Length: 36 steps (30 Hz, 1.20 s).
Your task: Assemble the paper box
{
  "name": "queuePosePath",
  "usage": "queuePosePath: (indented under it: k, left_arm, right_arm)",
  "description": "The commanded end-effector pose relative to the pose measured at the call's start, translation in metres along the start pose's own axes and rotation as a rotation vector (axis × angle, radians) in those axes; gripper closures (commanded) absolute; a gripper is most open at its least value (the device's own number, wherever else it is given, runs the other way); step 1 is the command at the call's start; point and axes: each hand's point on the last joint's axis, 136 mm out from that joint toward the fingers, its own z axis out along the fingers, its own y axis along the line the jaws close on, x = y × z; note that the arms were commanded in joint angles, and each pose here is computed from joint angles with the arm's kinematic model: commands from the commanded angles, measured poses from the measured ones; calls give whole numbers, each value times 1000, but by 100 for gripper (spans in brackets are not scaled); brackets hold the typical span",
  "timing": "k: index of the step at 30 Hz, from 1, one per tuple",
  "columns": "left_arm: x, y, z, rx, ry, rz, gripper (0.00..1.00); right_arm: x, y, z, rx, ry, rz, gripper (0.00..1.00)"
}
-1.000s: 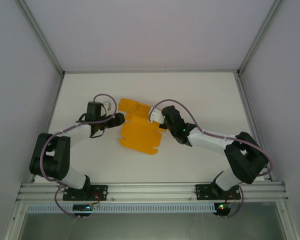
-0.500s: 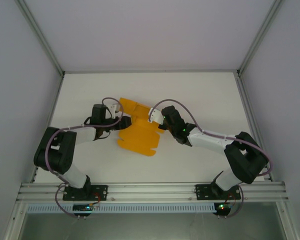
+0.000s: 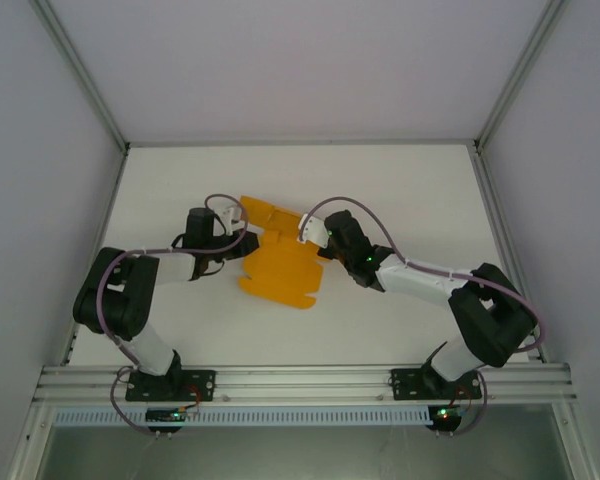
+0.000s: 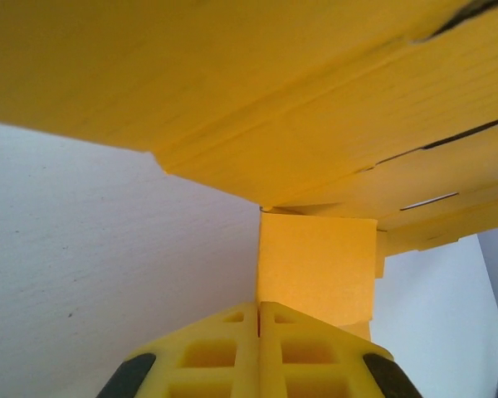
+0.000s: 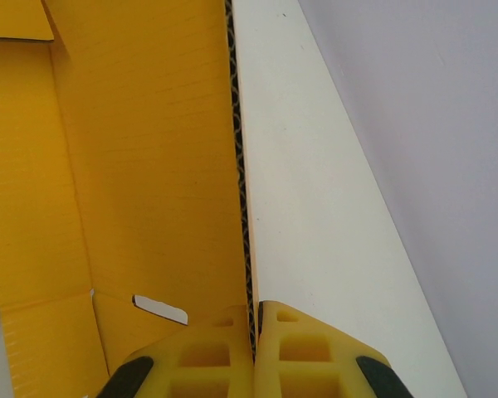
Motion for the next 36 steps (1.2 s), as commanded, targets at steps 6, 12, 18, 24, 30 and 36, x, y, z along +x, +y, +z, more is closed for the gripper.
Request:
queuePosePath:
  k: [6, 12, 18, 24, 30, 36]
  left_arm:
    - [6, -1, 4, -28, 21, 38, 100]
    - [7, 1, -2, -74, 27, 57, 76]
    - [1, 6, -28, -191, -22, 109, 35]
    - [-18, 7, -69, -344, -107, 133, 0]
    - [-59, 14, -115, -517, -254, 119, 0]
    - [-90, 45, -116, -608, -271, 50, 0]
  right_arm:
    - [-8, 3, -11, -28, -49, 34, 100]
    - [-5, 0, -11, -14, -28, -24, 100]
    - [0, -14, -7, 60, 33, -214, 100]
    - [-3, -23, -2, 118, 77, -369, 100]
    - [-9, -20, 7, 144, 69, -497, 100]
    - [-7, -5, 18, 134, 37, -597, 100]
